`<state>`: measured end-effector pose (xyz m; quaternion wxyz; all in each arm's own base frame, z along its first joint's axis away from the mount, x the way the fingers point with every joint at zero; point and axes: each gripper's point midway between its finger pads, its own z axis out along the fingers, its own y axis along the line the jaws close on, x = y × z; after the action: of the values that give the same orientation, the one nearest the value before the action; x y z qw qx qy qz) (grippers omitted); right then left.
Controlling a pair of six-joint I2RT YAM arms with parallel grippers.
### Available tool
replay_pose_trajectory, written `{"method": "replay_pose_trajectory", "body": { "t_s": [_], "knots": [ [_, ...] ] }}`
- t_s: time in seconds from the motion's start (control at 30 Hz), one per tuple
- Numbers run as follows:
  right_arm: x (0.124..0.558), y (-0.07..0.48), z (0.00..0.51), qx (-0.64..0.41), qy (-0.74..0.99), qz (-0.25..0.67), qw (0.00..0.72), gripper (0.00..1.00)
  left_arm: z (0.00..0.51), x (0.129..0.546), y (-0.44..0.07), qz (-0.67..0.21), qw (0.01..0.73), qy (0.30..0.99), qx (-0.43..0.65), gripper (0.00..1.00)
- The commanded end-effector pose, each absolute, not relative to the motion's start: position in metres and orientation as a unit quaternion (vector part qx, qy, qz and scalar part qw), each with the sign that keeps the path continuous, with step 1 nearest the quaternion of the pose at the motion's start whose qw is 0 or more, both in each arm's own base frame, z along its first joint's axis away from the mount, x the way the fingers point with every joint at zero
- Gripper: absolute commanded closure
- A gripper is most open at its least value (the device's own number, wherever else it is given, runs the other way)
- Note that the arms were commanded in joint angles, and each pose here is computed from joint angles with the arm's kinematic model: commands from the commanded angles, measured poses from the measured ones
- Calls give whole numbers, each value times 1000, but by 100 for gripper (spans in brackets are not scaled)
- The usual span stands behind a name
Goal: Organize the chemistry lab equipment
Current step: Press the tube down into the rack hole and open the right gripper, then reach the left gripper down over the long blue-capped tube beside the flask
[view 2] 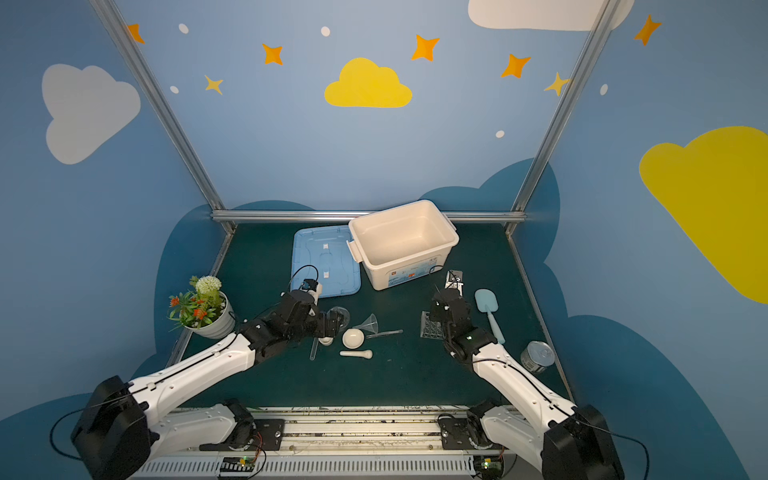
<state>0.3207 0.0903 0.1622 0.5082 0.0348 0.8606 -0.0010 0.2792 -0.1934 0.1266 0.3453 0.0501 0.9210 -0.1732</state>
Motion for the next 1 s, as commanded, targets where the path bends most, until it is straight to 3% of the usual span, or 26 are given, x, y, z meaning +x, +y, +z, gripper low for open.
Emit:
{"method": "replay_pose_trajectory", "body": {
  "t_s": [0.0,0.1,0.27,0.4,0.83,0.97],
  "knots": [
    [321,96,162,24,866,3,499,97,127,277,-191,-177,347,920,44,0],
    [321,97,162,24,867,3,498,93,127,277,-189,-175,348,920,43,0],
    [320,95,166,30,864,4,502,68,126,276,-184,-166,349,921,40,0],
    [319,94,170,31,863,5,505,55,124,275,-175,-153,351,923,28,0],
    [321,100,189,35,851,34,523,34,96,261,-116,-83,318,943,-48,0],
    [322,104,198,24,842,43,537,32,83,250,-113,-74,294,952,-31,5]
  ]
}}
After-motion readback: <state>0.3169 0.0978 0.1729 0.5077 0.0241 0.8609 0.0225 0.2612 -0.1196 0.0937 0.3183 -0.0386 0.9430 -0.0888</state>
